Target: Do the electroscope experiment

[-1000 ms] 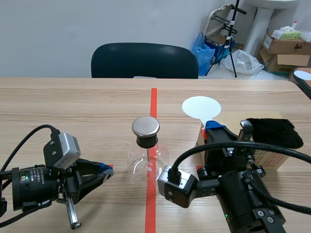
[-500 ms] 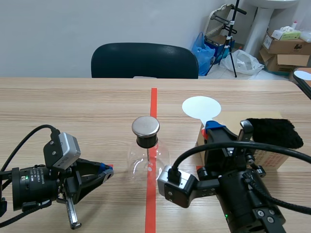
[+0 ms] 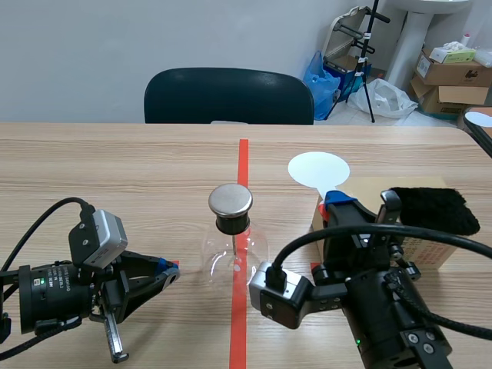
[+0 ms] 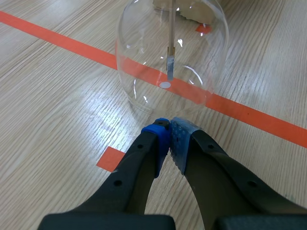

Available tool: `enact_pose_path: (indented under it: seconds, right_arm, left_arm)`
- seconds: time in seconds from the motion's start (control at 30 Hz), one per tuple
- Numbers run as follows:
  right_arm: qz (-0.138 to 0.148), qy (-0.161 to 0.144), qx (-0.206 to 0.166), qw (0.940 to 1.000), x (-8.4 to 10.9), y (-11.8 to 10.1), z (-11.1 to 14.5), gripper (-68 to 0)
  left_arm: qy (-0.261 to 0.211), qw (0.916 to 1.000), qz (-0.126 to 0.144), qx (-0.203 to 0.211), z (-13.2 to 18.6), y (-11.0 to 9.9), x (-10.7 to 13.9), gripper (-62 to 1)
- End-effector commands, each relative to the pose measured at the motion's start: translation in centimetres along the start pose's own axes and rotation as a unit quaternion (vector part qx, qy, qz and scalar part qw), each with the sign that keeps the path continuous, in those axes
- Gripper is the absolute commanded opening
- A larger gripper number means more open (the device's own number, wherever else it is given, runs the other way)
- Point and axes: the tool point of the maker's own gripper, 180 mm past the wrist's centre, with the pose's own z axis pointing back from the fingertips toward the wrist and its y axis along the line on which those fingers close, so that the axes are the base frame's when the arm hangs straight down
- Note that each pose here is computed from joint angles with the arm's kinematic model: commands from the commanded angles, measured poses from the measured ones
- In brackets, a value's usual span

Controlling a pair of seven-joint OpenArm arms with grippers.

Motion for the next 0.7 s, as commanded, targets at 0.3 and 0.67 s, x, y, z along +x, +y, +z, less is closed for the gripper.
enact_pose_path:
  seconds: [0.3, 0.67]
  right_arm:
    - [0.0, -0.04, -0.033, 0.9987, 1.1, -1.4, -0.4, -66.5]
    - [0.003, -0.147, -0.033, 0.9885, 4.9, -1.4, 0.3, -66.5]
  left_arm:
    - [-0.024, 0.9997, -0.007, 0.003, -0.2, 0.4, 1.5, -57.7]
    - [-0.024, 0.9997, -0.007, 0.003, -0.2, 0.4, 1.5, -57.8]
